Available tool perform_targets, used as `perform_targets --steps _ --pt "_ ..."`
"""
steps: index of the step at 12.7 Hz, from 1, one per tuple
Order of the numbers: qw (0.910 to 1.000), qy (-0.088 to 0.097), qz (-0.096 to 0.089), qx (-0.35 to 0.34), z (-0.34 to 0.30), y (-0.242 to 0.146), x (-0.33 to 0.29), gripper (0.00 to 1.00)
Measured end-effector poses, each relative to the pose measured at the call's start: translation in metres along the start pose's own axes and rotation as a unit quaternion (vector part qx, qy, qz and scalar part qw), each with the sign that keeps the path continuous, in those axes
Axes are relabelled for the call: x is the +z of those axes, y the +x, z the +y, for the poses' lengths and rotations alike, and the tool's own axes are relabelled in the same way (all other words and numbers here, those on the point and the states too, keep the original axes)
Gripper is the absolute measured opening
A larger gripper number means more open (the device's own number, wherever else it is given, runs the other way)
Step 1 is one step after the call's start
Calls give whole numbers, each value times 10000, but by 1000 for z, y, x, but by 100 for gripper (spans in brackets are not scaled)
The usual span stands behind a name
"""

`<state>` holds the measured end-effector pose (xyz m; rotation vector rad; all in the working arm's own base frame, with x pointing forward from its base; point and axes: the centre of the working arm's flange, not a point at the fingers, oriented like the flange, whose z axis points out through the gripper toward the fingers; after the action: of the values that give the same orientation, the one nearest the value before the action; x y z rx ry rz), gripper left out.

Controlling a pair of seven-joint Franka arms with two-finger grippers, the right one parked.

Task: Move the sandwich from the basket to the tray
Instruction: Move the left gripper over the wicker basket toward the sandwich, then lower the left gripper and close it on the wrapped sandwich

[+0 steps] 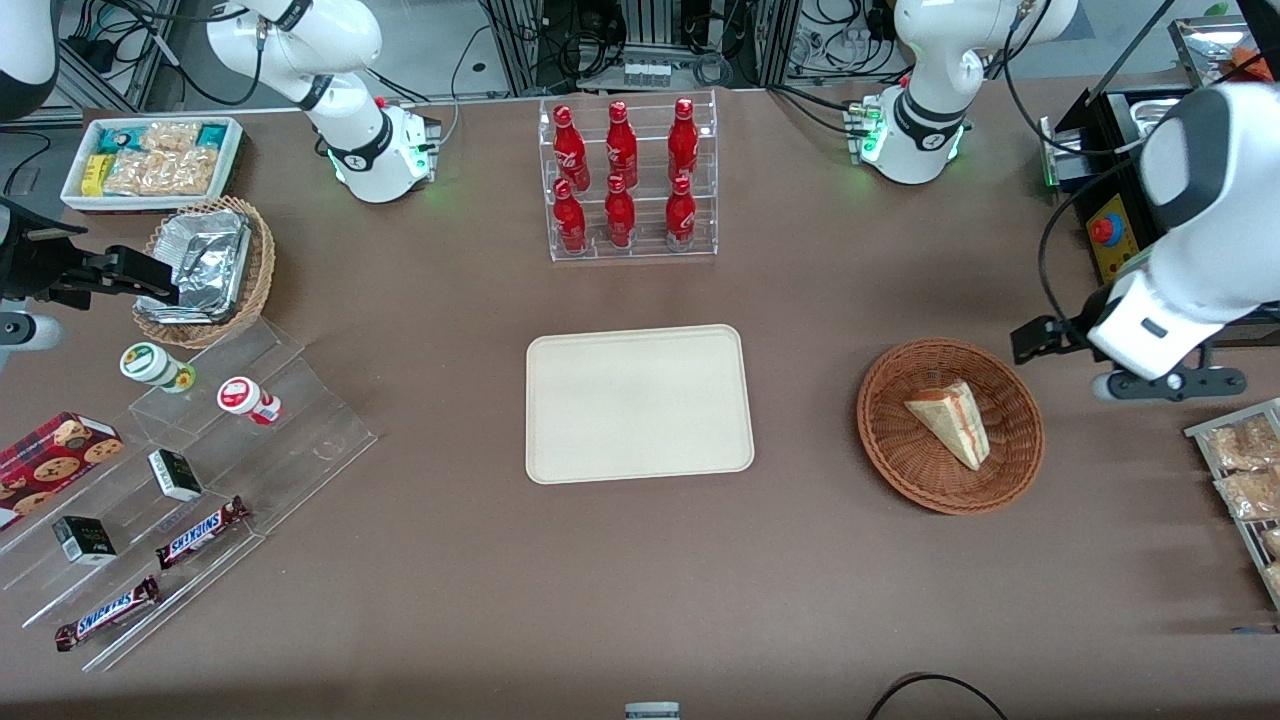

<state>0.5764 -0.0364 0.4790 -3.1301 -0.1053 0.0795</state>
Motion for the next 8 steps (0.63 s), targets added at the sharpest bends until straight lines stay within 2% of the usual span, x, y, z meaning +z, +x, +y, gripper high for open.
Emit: perform_targets --steps 3,8 --pt "9985 -21 162 -530 17 -4 37 100" --pt "9871 -106 347 -1557 24 -10 96 100"
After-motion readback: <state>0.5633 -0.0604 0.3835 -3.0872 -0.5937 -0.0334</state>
